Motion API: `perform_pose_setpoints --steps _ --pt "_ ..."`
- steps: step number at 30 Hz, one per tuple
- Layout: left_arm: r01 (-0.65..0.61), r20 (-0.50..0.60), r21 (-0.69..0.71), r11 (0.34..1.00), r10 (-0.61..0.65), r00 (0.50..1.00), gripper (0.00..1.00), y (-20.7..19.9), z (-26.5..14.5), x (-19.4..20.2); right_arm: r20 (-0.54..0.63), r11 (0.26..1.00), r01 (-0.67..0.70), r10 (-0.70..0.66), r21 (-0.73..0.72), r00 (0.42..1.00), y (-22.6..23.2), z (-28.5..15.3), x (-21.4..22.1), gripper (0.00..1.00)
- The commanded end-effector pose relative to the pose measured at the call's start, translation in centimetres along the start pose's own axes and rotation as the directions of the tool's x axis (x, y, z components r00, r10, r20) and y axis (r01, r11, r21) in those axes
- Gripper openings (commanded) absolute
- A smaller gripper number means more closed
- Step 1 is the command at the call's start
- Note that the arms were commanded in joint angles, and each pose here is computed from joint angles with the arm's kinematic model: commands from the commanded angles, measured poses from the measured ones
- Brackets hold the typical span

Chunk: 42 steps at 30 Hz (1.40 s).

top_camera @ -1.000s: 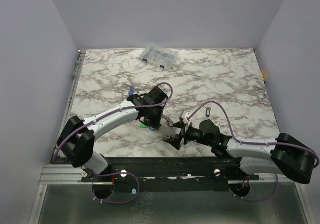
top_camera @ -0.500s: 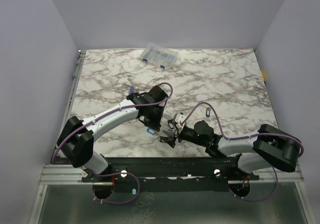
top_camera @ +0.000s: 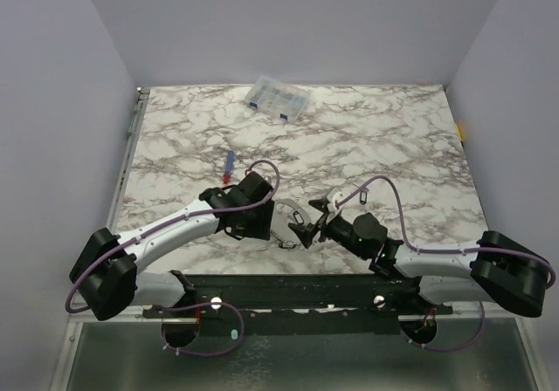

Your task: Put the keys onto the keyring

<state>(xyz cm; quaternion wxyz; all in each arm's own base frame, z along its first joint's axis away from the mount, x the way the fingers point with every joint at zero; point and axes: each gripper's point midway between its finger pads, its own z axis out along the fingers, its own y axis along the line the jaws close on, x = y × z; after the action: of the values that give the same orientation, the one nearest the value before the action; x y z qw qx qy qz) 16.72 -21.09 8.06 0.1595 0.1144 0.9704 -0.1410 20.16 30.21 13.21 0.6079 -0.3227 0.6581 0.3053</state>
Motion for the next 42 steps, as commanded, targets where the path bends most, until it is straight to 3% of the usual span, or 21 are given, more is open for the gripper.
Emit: perform_pose_setpoints --steps 1,4,6,15,21,27,35,42 --pt "0.157 0.149 0.066 0.985 -0.165 0.975 0.58 -1.0 0.8 -1.9 -0.050 0.975 -0.116 0.128 0.191 0.990 -2.6 -1.2 1.2 0.93" --pt "0.219 0.200 0.185 0.958 -0.255 0.946 0.53 -2.4 0.7 -2.5 -0.054 0.966 -0.141 0.156 0.216 0.986 -2.9 -1.8 1.5 0.93" --pt "0.211 0.244 0.186 0.960 -0.253 0.936 0.48 -2.2 0.6 -2.9 -0.060 0.962 -0.153 0.171 0.224 0.984 -3.0 -2.2 1.8 0.93" --pt "-0.074 0.429 0.151 0.986 0.002 0.903 0.47 -3.3 0.6 -1.9 -0.082 0.960 -0.142 0.165 0.241 0.983 -3.4 -3.2 1.5 0.94" --pt "-0.237 0.431 0.023 0.971 0.204 0.879 0.56 -3.3 2.3 -0.2 -0.095 0.960 -0.128 0.156 0.251 0.983 -3.6 -3.7 1.4 0.94" --pt "-0.404 0.428 -0.064 0.912 0.391 0.815 0.54 -4.8 3.6 0.9 -0.122 0.960 -0.127 0.161 0.250 0.979 -3.5 -4.0 2.0 0.95" --pt "-0.449 0.409 -0.166 0.878 0.475 0.779 0.44 -5.1 5.1 0.4 -0.132 0.959 -0.131 0.168 0.250 0.977 -3.5 -4.4 2.2 0.95" --pt "-0.450 0.410 -0.208 0.869 0.495 0.766 0.43 -4.9 5.2 -0.2 -0.131 0.960 -0.137 0.172 0.243 0.976 -3.3 -4.5 2.2 0.95"
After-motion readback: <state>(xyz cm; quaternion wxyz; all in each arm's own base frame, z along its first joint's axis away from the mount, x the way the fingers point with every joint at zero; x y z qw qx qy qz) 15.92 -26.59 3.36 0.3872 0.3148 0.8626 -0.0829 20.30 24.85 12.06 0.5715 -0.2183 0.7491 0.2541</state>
